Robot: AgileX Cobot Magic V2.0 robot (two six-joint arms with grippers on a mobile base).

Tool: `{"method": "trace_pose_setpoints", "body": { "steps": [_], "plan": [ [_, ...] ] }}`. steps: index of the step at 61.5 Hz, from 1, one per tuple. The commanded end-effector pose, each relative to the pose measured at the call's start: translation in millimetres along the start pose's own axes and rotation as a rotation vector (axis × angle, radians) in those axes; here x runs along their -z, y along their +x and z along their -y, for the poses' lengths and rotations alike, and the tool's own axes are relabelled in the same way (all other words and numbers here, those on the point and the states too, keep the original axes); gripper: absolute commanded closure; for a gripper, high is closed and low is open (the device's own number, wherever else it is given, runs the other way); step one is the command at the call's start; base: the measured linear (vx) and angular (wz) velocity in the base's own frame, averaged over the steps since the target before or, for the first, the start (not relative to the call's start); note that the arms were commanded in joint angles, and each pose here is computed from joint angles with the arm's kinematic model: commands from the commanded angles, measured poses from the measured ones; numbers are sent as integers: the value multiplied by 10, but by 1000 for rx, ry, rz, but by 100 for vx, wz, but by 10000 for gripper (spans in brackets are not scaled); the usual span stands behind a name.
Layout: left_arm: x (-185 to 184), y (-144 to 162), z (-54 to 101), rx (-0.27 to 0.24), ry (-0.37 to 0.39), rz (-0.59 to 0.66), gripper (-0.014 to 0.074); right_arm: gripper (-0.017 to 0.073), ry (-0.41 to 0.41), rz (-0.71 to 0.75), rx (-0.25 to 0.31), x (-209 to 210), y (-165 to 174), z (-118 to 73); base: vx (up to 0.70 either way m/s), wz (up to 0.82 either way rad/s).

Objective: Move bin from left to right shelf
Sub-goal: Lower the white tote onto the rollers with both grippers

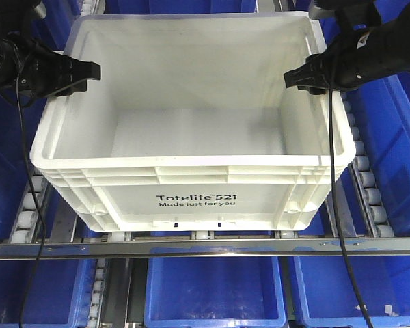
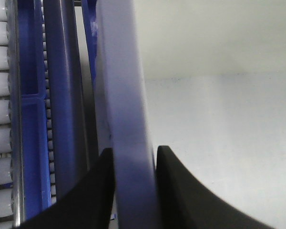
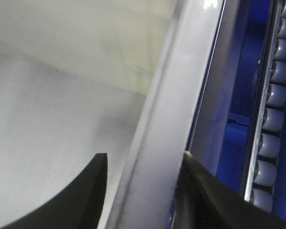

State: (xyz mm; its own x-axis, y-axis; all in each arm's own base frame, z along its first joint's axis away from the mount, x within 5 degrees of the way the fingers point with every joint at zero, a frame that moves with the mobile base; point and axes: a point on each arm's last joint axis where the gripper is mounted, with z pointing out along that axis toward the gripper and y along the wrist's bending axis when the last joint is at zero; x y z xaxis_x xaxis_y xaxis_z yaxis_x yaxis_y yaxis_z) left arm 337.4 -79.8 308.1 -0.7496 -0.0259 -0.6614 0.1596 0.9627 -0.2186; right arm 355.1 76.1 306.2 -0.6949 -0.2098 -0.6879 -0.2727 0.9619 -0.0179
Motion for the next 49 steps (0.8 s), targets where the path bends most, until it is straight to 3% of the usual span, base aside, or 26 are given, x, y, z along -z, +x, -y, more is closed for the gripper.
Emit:
{"method": "trace_pose_setpoints", "body": {
  "steps": [1,29,41,49],
  "plan": [
    [246,-217,92,-28,29,166,598,564,56,177,58,238,-244,62,0,0],
    [246,-219,92,-30,28,168,566,554,58,178,54,239,-245,64,0,0],
    [246,-221,91,-63,25,171,467,497,58,178,54,239,-245,64,0,0],
    [246,-221,91,-67,24,171,372,406,61,178,63,239,-244,67,0,0]
  ]
}}
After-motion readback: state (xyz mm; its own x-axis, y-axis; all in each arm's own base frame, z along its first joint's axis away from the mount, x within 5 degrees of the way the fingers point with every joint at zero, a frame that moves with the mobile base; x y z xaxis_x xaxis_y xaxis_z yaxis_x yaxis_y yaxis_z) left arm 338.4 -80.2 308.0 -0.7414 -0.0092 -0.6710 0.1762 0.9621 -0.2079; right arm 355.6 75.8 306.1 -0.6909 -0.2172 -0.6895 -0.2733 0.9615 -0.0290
